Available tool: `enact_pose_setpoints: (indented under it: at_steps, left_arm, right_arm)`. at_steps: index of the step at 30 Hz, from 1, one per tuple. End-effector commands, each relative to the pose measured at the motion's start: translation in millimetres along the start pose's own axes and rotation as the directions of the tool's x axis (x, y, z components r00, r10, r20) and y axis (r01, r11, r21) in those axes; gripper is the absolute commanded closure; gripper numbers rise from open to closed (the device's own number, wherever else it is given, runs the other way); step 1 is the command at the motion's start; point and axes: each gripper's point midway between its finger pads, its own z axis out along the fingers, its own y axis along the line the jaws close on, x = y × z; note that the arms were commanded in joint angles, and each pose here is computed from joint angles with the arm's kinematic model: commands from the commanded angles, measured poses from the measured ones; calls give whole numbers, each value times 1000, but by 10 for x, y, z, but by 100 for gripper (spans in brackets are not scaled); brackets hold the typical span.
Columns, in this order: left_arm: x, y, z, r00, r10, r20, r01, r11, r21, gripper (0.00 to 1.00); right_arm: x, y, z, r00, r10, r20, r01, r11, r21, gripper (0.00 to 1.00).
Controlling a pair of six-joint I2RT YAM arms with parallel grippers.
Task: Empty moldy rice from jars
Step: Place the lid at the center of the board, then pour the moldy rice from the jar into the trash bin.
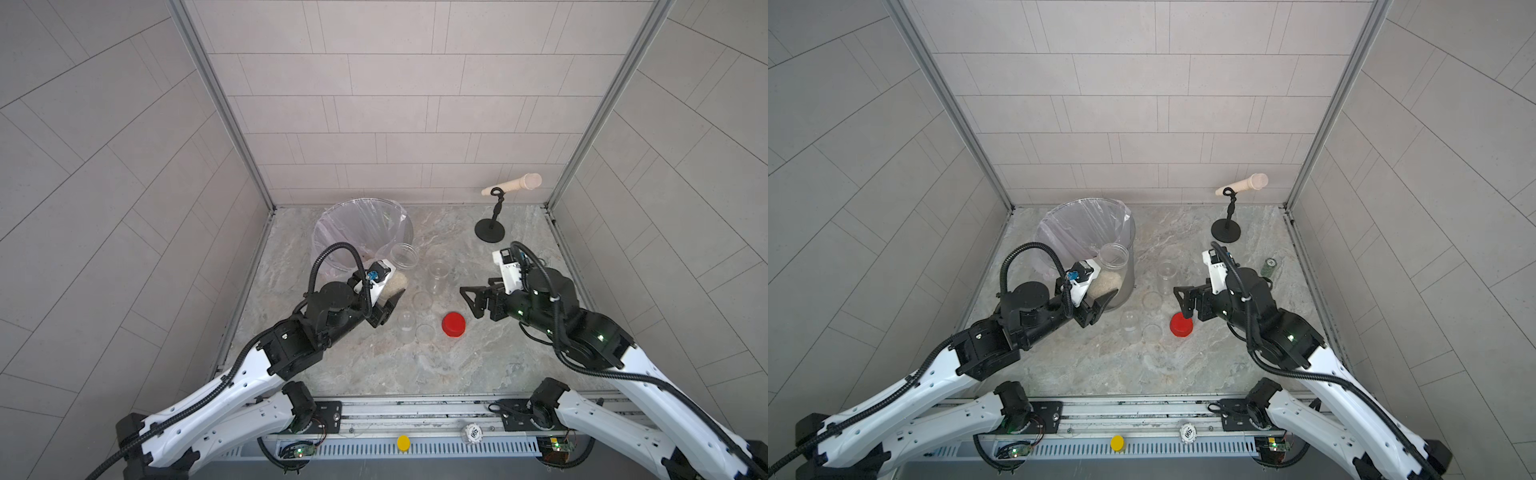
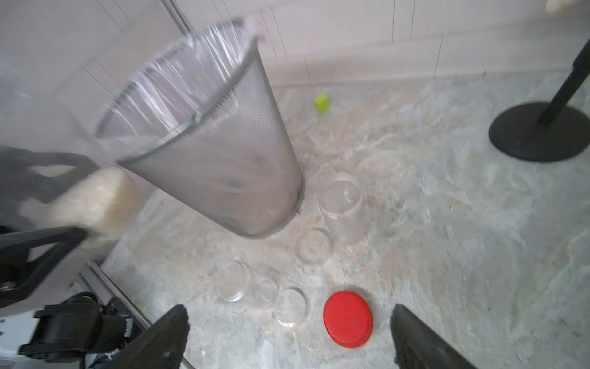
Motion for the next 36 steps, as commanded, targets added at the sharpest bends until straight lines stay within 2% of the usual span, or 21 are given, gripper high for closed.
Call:
enact_pose_setpoints:
  at_steps: [1,5,8,11,14,22,27,36]
  left_arm:
    - [-316,127,-106,999,-1,40,2,999,-40,100]
    - [-564,255,-165,999,19,41,-17,997,-72,100]
    - [-677,410,-153,999,34,-1,-34,995,-93,100]
    - [-740,549,-101,998,41,-42,-45,995,-93,100]
    - [-794,677,-37,997,21,-74,-27,996,-83,100]
    - [-904,938,164,989,8,-147,-16,998,-53,100]
    - [-828,998,262,980,47,-193,-57,997,-51,100]
    - [-742,1114,287,979,35,-200,-45,998,-46,100]
  right_arm:
    - [-408,244,-178,989,-18,144,32,995,-95,0]
    - [-728,521,-277,979,-18,203,58,979,-193,0]
    - [-919,682,-233,971,-42,235,100,966,-239,0]
    - [-1148,730,-189,940,-37,338,124,963,-240,0]
    - [-1342,753,-123,904,20,427,100,961,-258,0]
    - [-1597,1009,391,935,74,348,49,941,-334,0]
    - [-1726,1232,726,944,108,312,34,909,-415,0]
    - [-1777,1575,1214,966,127,223,0,870,-492,0]
